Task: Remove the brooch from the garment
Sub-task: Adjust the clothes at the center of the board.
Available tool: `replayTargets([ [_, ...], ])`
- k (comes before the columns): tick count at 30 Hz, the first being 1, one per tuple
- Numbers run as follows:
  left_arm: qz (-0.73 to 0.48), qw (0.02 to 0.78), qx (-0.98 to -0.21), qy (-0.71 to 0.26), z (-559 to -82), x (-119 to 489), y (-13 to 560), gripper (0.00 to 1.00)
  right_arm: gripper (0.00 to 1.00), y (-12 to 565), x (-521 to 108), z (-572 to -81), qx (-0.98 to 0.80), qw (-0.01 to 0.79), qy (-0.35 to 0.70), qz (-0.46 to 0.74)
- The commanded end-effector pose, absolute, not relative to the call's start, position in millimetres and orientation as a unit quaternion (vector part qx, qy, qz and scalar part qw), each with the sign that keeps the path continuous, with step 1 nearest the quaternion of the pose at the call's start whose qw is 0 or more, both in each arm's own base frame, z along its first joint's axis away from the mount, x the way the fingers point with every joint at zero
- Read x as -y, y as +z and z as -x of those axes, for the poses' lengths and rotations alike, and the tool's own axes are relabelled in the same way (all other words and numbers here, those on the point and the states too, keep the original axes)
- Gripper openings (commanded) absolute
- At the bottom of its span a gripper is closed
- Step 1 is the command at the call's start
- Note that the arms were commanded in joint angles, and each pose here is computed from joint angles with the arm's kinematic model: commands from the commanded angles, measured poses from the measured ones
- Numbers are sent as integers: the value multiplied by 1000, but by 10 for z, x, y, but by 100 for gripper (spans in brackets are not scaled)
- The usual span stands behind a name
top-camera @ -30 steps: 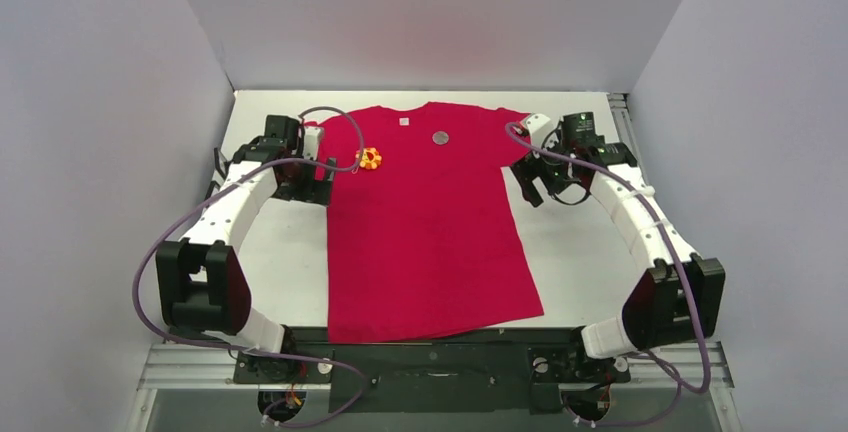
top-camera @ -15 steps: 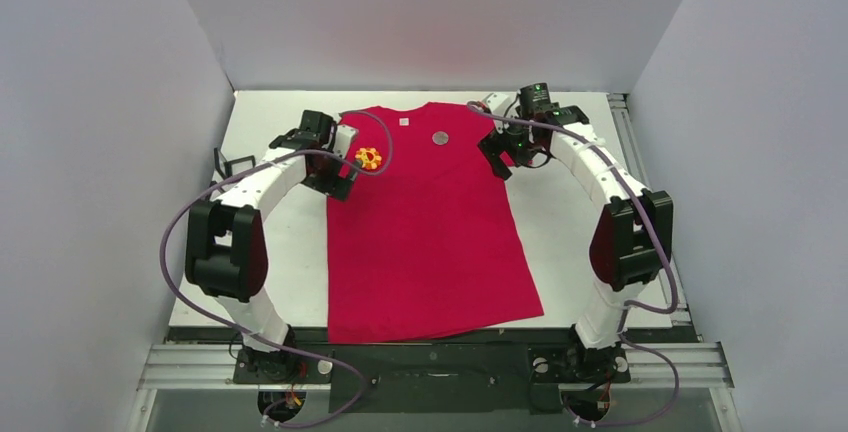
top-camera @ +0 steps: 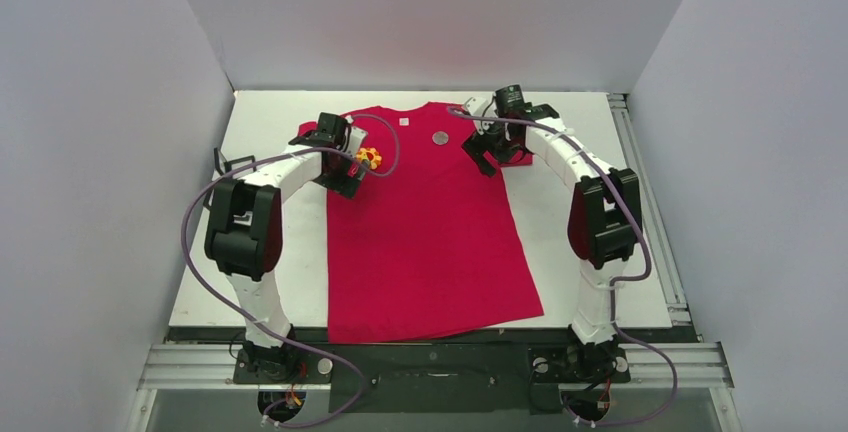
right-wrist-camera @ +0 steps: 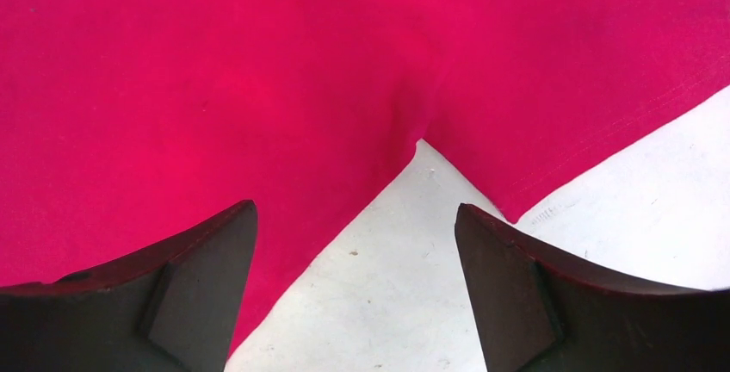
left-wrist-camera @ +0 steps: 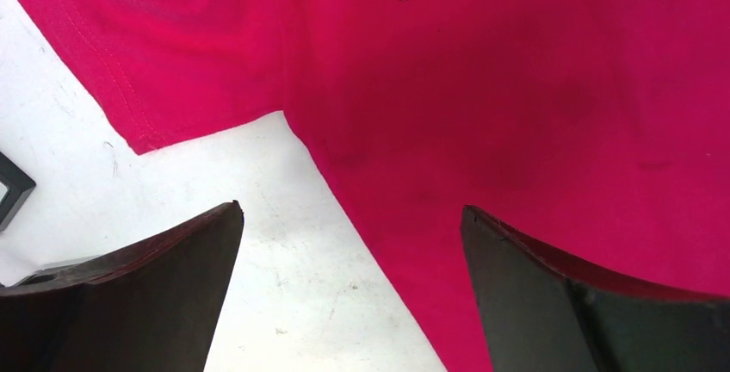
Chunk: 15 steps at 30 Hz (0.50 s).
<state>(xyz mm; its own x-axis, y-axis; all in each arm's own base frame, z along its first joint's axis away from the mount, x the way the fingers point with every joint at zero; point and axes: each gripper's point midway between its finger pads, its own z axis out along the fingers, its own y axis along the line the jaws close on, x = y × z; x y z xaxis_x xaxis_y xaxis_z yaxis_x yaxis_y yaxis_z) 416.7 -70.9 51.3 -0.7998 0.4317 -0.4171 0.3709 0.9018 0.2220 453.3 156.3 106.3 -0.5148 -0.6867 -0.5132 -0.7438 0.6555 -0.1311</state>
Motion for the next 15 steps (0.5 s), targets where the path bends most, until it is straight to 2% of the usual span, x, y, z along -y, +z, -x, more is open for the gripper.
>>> replayTargets([
  [1,-223,265,-934,86,-4351,727,574,96,81,1086,-1625,-4705,-853,293,17,432],
  [9,-251,244,-931,101,-4223,683,386,96,79,697,-1449,-4552,-856,241,-21,458],
  [15,-279,229,-926,109,-4081,630,298,96,78,457,-1243,-4026,-860,172,-16,479],
])
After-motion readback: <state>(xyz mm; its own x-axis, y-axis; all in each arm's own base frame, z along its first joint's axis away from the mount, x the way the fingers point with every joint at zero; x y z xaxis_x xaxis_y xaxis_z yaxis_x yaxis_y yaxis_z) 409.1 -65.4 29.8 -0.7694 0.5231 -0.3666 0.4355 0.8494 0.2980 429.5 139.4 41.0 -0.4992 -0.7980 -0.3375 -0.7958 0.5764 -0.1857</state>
